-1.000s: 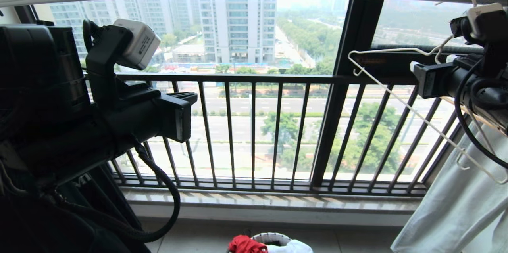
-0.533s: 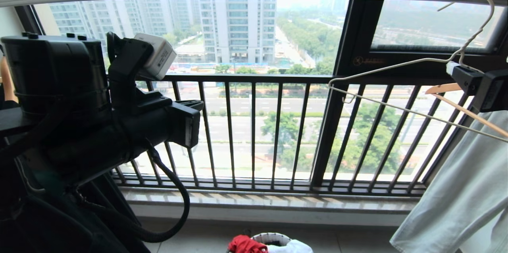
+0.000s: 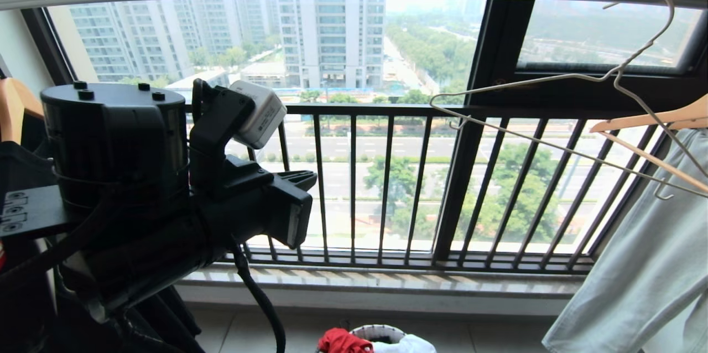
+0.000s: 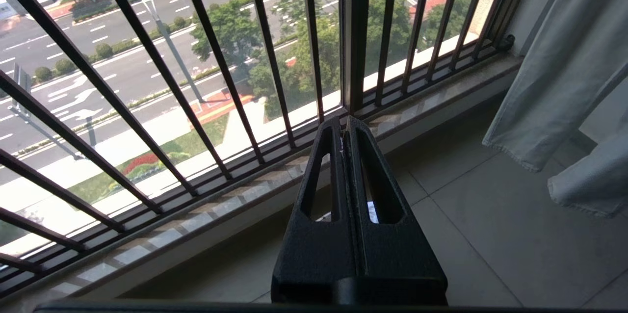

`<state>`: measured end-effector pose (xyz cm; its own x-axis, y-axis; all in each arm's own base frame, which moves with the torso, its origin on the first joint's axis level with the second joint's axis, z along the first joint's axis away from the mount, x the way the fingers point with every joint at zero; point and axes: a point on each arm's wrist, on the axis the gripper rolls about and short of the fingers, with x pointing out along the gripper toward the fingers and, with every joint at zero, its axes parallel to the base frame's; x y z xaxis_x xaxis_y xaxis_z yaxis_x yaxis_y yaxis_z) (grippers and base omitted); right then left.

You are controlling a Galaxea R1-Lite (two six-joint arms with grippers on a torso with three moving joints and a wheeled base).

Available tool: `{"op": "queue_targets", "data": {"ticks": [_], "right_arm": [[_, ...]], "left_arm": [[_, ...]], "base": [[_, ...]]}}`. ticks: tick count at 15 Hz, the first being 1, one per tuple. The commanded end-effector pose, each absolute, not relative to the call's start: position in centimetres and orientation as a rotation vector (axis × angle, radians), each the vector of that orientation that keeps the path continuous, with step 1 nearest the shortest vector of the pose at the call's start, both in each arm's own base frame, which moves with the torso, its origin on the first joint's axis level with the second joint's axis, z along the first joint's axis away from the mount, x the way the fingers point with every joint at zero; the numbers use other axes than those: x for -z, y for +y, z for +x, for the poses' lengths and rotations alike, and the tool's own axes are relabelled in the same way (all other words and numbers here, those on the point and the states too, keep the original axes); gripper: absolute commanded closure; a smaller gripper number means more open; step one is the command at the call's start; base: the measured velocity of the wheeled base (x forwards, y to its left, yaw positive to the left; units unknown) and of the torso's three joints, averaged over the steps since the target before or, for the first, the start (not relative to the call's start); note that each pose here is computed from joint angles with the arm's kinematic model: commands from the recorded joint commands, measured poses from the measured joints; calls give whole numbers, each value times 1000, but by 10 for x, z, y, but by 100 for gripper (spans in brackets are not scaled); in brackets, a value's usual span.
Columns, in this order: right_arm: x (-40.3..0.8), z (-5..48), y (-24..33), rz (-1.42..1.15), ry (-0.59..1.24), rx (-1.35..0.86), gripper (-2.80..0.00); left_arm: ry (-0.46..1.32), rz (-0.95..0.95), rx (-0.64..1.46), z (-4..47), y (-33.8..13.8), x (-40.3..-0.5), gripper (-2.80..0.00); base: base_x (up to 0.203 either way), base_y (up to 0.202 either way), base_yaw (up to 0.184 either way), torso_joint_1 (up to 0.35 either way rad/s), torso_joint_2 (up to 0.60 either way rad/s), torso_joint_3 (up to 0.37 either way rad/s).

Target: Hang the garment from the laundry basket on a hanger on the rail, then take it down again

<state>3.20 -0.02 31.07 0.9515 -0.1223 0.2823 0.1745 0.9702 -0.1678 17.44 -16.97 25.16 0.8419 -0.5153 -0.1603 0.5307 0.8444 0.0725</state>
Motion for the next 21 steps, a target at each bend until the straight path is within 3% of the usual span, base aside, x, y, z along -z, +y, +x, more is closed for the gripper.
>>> {"op": "queue_targets", "data": {"ticks": [1,7,13,16,21], "right_arm": [[-316,-9,-10,-169,-342,156,0],[-303,-28,-15,-167,-337,156,0],[-325,-70,-26,-90,-491,273,0],[-327,-79,-23,-96,-510,357,0],[-320,-92,-20,-123,-479,402,0]], "left_arm": [[126,88,613,156,-172,-255,0],[149,-42,457,124,-101,-232,0],[-78,-176,84,62,-15,-223,0],[-227,-196,-95,13,4,-217,0],[-242,-101,-353,-32,7,-181,0]], "base": [[0,0,0,0,0,0],[0,0,0,0,0,0],[0,0,0,0,0,0],[0,0,0,0,0,0],[0,0,0,0,0,0]]}}
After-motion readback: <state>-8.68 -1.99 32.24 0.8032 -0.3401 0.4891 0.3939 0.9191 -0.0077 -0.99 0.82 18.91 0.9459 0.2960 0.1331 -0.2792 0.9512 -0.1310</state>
